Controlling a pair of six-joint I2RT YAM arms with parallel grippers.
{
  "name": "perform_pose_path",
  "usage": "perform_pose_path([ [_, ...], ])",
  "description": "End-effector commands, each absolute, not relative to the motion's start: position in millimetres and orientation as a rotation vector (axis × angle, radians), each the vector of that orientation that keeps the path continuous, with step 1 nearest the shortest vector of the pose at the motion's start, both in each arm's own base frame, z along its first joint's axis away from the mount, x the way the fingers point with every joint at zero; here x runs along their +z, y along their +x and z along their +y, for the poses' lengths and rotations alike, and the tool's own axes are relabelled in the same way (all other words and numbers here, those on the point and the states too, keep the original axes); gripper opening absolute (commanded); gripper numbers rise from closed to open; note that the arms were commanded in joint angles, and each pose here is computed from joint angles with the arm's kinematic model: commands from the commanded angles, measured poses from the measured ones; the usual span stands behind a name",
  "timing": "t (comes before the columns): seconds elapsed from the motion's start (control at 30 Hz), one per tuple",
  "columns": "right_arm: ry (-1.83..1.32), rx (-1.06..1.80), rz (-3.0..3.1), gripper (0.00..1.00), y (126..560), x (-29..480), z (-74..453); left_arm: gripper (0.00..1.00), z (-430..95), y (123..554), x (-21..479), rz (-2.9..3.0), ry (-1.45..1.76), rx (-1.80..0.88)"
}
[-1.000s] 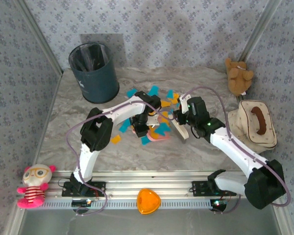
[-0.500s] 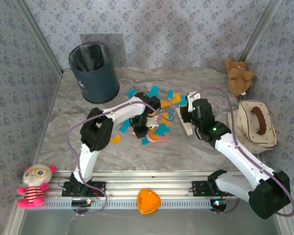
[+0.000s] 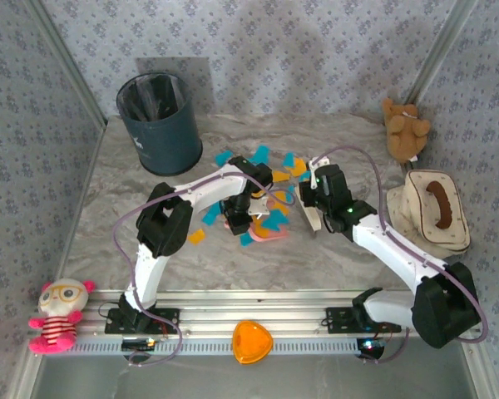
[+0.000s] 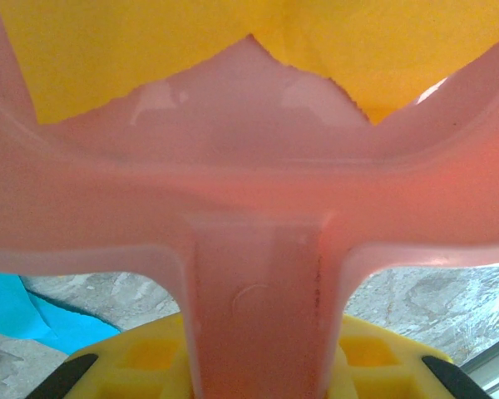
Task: Sweep away the paper scraps from the table
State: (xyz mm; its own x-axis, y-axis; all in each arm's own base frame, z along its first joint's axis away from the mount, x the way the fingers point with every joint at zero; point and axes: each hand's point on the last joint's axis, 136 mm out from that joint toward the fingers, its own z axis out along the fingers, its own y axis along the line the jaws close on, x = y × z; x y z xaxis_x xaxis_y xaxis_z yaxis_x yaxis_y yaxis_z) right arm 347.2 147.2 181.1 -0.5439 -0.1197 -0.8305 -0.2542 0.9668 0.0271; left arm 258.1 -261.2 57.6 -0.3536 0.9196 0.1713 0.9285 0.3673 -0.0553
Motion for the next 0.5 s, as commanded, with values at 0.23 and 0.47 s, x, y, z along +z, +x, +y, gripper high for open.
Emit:
perform_pose_path([
  [0.23,-0.386,0.332,2.172,0.00,335.7,177.9,178.2,0.00,-264.2,253.5,67.6,-2.444,-1.697,-0.050],
  [0.47,-0.430,0.397,2.173,0.00,327.2,178.4,190.2,0.00,-266.6,253.7,66.5,-2.441,-1.700,-0.054],
])
